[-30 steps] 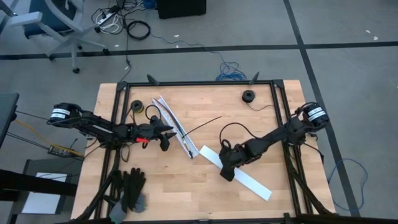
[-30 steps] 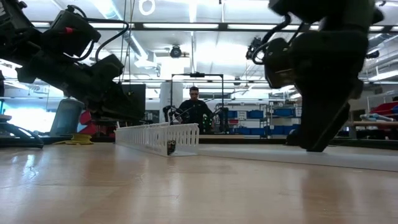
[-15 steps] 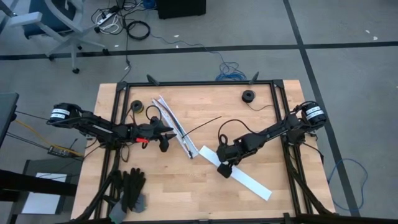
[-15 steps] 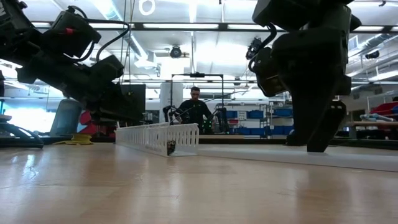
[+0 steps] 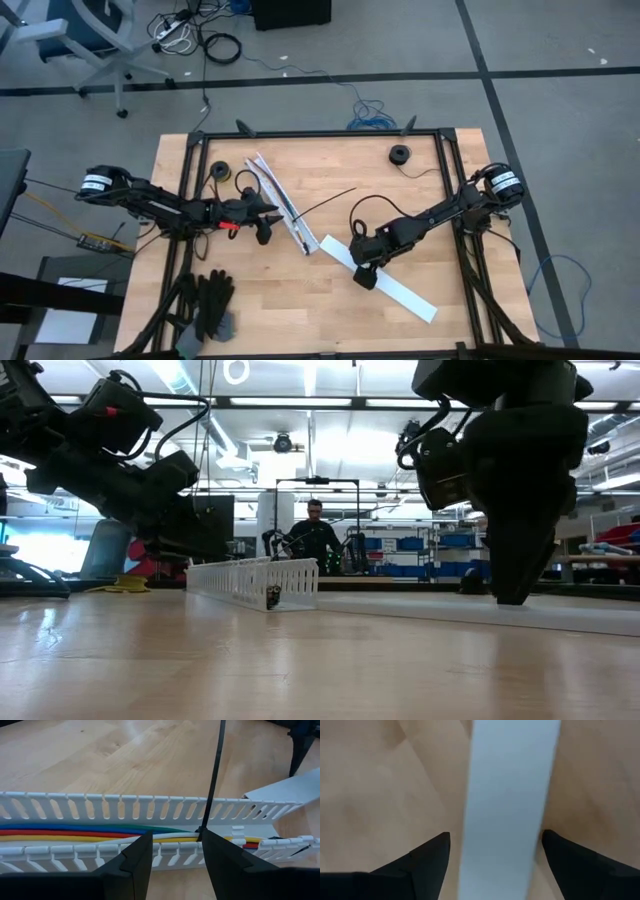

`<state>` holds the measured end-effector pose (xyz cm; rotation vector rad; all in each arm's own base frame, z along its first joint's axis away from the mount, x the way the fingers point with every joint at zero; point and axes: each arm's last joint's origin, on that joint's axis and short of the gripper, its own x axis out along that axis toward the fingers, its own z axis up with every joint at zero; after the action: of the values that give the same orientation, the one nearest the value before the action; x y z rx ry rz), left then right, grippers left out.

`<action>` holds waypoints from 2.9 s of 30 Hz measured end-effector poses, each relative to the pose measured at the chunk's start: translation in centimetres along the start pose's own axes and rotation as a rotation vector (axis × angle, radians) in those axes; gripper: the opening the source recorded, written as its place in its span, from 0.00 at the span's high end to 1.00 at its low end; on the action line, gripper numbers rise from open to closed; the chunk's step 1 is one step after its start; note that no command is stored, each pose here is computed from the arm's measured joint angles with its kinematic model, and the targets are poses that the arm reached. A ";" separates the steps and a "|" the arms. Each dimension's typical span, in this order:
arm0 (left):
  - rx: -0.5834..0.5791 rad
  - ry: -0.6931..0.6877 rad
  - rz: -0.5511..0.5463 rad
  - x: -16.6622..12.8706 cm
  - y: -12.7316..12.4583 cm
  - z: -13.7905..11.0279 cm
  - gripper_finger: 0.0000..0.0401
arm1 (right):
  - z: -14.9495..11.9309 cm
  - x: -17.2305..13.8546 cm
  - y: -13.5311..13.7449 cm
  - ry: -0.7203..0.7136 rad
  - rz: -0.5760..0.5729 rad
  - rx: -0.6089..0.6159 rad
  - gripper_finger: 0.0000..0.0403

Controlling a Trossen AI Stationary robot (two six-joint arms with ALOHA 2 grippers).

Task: Ziptie cables
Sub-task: Close the white cable duct

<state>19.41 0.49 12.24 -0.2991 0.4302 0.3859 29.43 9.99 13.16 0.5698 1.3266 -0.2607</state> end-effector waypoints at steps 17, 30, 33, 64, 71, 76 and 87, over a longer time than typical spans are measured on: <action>-0.008 -0.001 -0.001 0.0 0.0 0.0 0.63 | -0.5 -1.2 -2.8 0.038 -0.284 0.046 0.24; -0.031 0.002 -0.017 0.0 -0.1 0.0 0.63 | -1.0 -8.9 -4.3 -0.171 -0.243 0.102 0.24; -0.032 -0.002 -0.019 0.0 -0.1 0.1 0.63 | -0.7 -9.9 -4.7 -0.206 -0.207 0.183 0.24; -0.056 0.003 -0.019 0.0 -0.1 0.0 0.63 | 0.8 -1.8 -6.9 0.010 -0.272 0.332 0.24; -0.056 0.003 -0.019 0.0 -0.1 0.0 0.63 | 0.7 -1.8 -6.9 0.027 -0.252 0.328 0.37; -0.056 0.002 -0.020 0.0 -0.1 0.0 0.63 | 0.7 -1.8 -6.9 0.030 -0.250 0.328 0.51; -0.046 -0.055 -0.063 0.0 -0.4 0.7 0.63 | 0.5 -2.9 -6.9 0.038 -0.265 0.362 0.51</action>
<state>19.77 0.39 12.91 -0.3454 0.3571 0.3416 25.79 3.56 14.39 0.7028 1.4010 -0.7209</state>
